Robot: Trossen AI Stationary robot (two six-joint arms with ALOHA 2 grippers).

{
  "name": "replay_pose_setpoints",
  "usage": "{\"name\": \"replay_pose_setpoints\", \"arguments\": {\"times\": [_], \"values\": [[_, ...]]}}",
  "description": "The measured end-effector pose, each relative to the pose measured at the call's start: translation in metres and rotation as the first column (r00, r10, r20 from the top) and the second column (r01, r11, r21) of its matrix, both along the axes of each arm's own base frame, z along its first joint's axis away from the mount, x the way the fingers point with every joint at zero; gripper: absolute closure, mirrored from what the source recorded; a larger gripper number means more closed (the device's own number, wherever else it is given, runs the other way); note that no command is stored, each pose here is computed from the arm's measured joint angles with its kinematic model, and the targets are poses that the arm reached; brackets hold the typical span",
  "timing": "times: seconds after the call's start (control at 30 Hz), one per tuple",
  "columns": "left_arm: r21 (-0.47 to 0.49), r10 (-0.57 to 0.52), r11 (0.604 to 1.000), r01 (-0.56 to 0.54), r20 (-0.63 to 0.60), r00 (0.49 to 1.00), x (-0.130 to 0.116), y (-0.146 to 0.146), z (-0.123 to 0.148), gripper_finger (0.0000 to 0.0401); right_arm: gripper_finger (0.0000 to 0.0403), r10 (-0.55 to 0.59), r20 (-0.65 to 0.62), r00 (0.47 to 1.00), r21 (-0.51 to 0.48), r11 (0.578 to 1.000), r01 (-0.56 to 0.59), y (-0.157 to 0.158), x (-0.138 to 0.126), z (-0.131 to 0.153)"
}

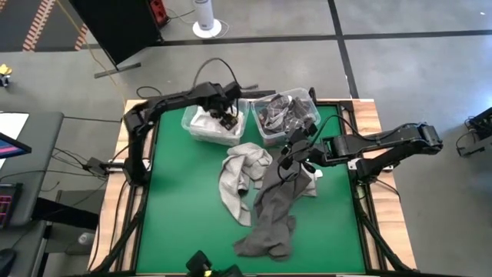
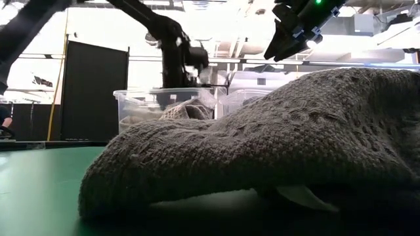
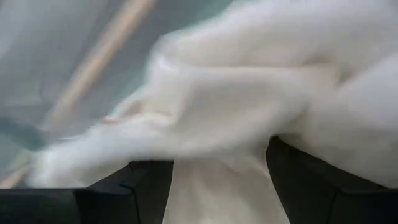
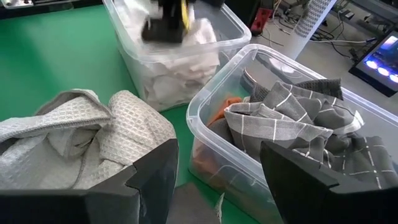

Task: Sort towels by color in basket
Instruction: Put the white microfiber towel into the left transparent bin, then put the black microfiber towel into the right transparent bin

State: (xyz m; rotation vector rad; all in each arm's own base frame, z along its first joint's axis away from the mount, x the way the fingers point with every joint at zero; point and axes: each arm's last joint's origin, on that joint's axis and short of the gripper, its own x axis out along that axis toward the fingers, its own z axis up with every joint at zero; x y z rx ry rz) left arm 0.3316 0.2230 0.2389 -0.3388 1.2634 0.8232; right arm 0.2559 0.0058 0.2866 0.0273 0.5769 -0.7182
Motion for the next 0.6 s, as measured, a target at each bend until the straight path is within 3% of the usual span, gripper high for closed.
{"name": "replay_pose_setpoints", "arguments": {"times": [0.37,0.6], "values": [[0.147,-0.01,0.989,-0.022,0.213,0.977,-0.035,-0.022,0.088,0.0154,0.0143,-0.002,0.004,1.0,0.002,1.0,0.002,0.0,0.0,0.0],[0.245,-0.083,0.969,0.008,0.297,0.951,-0.062,-0.04,0.133,0.0154,0.0143,-0.004,0.003,1.0,0.002,1.0,0.004,-0.001,0.0,0.0]]}}
